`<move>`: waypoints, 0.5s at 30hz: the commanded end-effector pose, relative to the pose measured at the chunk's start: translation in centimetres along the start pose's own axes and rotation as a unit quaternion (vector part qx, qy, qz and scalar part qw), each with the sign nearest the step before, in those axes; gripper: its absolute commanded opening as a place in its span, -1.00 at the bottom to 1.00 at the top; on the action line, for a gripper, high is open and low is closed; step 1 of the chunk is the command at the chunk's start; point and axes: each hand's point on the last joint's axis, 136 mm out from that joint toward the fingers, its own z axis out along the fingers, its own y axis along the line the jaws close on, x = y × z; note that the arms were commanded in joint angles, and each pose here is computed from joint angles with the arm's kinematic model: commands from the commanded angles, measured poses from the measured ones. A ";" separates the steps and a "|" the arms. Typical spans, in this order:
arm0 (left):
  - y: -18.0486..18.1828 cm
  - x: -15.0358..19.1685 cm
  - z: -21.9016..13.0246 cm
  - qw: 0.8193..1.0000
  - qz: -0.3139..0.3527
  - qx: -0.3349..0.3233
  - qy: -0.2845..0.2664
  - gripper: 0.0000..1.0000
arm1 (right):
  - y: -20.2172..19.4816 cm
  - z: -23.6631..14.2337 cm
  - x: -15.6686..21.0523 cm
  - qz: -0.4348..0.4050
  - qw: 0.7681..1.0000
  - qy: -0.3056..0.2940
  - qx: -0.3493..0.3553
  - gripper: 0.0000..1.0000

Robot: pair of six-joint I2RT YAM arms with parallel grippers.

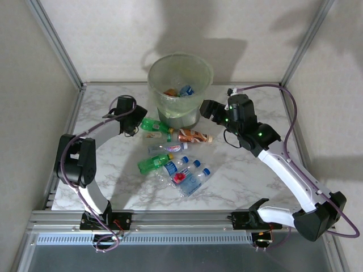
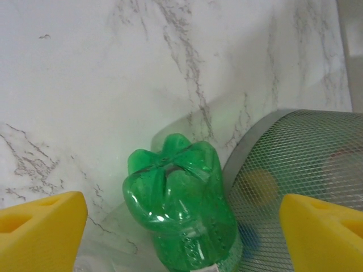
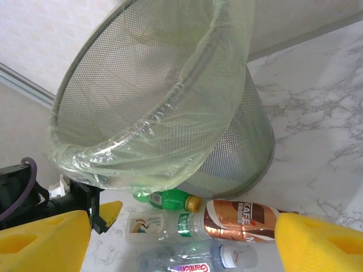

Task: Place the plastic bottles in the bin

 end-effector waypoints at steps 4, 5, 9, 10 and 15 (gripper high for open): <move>0.1 0.7 1.4 1.000 -0.011 -0.008 0.011 0.74 | -0.6 -0.3 0.1 0.009 1.000 -0.008 0.012 0.69; 0.0 0.8 1.6 1.000 -0.010 -0.007 0.012 0.74 | -0.7 -0.4 0.2 0.009 1.000 -0.007 0.013 0.69; -0.1 1.4 2.3 1.000 -0.005 -0.009 0.021 0.70 | -0.8 -0.3 0.3 0.009 1.000 -0.006 0.017 0.69; 0.0 1.6 2.5 1.000 -0.005 -0.011 0.023 0.69 | -0.8 -0.3 0.3 0.009 1.000 -0.006 0.017 0.69; 0.5 2.3 3.5 0.999 -0.007 -0.018 0.033 0.67 | -0.9 -0.1 0.4 0.008 1.000 -0.004 0.018 0.69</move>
